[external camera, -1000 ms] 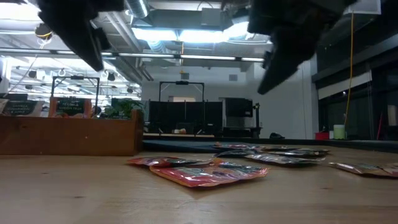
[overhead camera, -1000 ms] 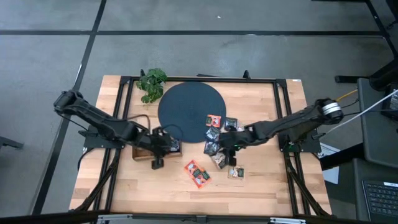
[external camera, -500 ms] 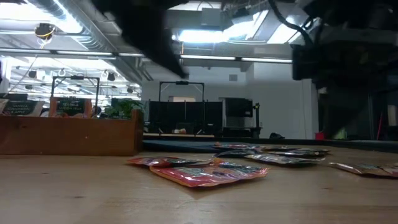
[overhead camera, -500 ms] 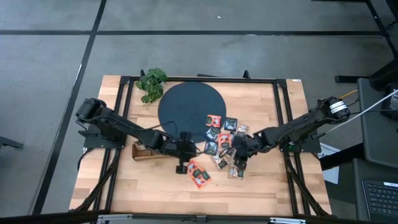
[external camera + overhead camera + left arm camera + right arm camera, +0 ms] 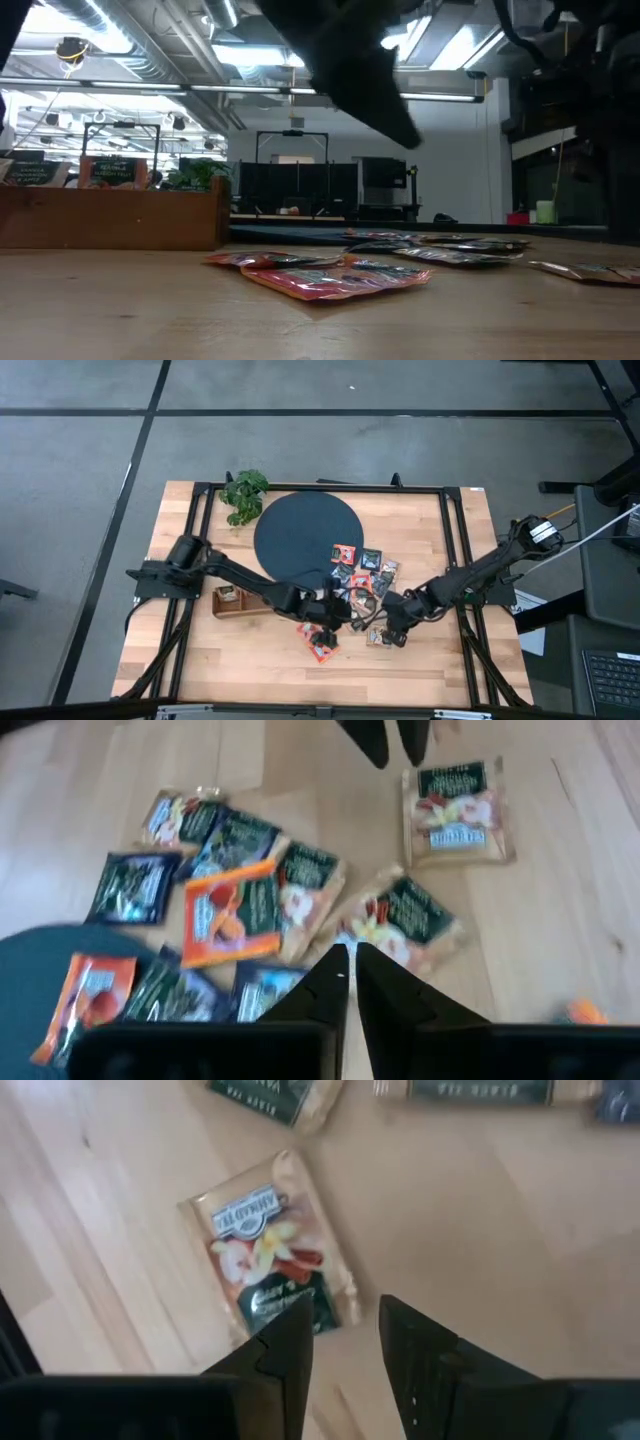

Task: Pick & Place Tea
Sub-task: Put the brown tea bag into the left section of the wooden organizer

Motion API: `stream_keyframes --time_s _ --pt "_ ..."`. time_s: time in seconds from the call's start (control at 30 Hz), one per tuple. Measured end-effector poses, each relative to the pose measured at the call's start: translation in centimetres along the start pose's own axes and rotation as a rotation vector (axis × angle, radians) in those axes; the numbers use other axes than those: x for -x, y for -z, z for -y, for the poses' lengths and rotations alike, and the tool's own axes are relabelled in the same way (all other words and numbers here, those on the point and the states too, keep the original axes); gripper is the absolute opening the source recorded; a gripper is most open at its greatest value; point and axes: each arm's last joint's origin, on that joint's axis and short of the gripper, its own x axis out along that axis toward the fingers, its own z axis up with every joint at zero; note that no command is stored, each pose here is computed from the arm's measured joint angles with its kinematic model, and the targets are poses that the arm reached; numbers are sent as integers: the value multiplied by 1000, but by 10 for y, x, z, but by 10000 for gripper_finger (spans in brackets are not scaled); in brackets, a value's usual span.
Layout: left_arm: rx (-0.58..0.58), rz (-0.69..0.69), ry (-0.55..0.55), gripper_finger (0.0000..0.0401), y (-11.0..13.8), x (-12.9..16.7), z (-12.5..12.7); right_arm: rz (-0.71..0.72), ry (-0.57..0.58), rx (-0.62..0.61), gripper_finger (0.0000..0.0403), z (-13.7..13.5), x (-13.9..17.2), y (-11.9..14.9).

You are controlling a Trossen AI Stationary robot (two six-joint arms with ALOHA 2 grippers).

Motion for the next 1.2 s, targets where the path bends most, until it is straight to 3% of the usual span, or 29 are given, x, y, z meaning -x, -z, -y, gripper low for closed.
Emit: stream_keyframes --time_s 0.37,0.6,0.73,0.87,1.2 --pt "-21 93 47 4 -3 -29 15 -26 -14 -55 119 -9 0 16" --pt "5 3 40 3 12 -44 15 120 -55 -74 119 -17 1 9" --pt "49 -58 53 3 21 -51 13 212 -73 -23 119 -21 2 4" --pt "92 -113 64 2 28 -56 12 288 -42 -10 119 -20 2 2" --pt "176 -185 79 3 40 -69 12 338 -16 -13 119 -16 3 -7"
